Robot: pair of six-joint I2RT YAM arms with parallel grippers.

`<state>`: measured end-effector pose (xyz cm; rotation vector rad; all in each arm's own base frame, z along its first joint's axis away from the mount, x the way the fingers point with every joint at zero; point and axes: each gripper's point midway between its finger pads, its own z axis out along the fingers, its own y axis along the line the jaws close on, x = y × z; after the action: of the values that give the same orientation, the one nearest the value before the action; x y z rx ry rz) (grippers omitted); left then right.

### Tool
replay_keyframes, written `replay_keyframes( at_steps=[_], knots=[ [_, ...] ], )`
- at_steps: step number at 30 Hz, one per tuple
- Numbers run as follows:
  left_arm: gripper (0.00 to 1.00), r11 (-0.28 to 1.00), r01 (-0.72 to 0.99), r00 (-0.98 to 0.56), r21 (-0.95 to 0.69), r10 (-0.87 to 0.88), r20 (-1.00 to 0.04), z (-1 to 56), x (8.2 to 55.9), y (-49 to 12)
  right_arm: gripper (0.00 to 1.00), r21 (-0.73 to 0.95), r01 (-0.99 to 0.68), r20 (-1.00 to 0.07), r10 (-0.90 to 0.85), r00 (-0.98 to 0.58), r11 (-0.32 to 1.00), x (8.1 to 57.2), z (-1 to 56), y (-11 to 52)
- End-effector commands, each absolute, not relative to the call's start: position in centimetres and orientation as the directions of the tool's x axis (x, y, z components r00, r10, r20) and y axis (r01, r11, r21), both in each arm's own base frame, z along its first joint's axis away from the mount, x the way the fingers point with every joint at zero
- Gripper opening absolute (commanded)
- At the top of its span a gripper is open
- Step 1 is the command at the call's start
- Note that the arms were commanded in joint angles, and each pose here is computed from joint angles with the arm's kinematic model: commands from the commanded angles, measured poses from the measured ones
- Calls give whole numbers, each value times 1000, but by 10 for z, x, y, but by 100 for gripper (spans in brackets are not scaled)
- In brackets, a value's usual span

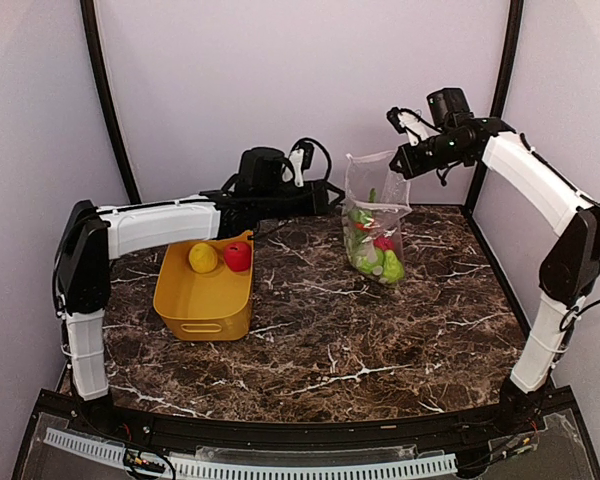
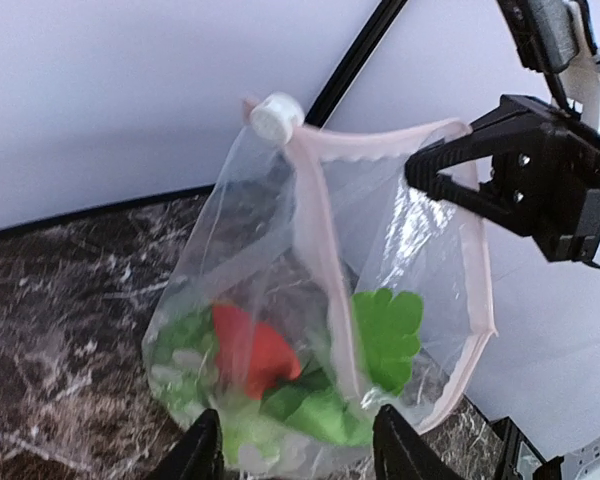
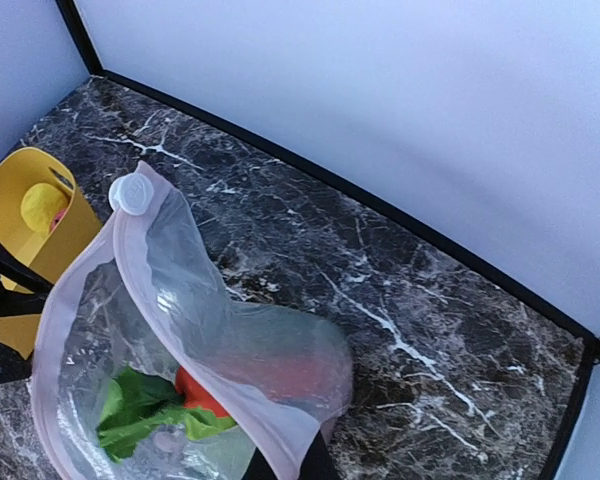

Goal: Place the food in the zip-top bag and seal the zipper
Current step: Adjust the zipper food storage bag at the center of the board, then pick up the fake fruit from the bin.

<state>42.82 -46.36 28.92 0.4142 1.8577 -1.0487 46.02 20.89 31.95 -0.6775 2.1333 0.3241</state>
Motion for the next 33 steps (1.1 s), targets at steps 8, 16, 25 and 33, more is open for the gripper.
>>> replay_keyframes(
  at_steps=[8,16,25,33],
  knots=[
    [59,830,373,-551,-414,-161,-819,255,407,-301,0,197,-782,-785,-383,-487,591,400,297,296],
    [64,953,202,-672,-225,-32,-740,195,397,-230,0,183,-803,-789,-403,-464,566,388,300,310],
    [79,976,133,-715,-172,-26,-699,154,408,-210,0,177,-811,-776,-428,-463,558,384,291,316],
    [79,982,112,-750,-150,-15,-662,124,428,-203,0,149,-810,-770,-447,-455,567,383,287,315]
  ],
)
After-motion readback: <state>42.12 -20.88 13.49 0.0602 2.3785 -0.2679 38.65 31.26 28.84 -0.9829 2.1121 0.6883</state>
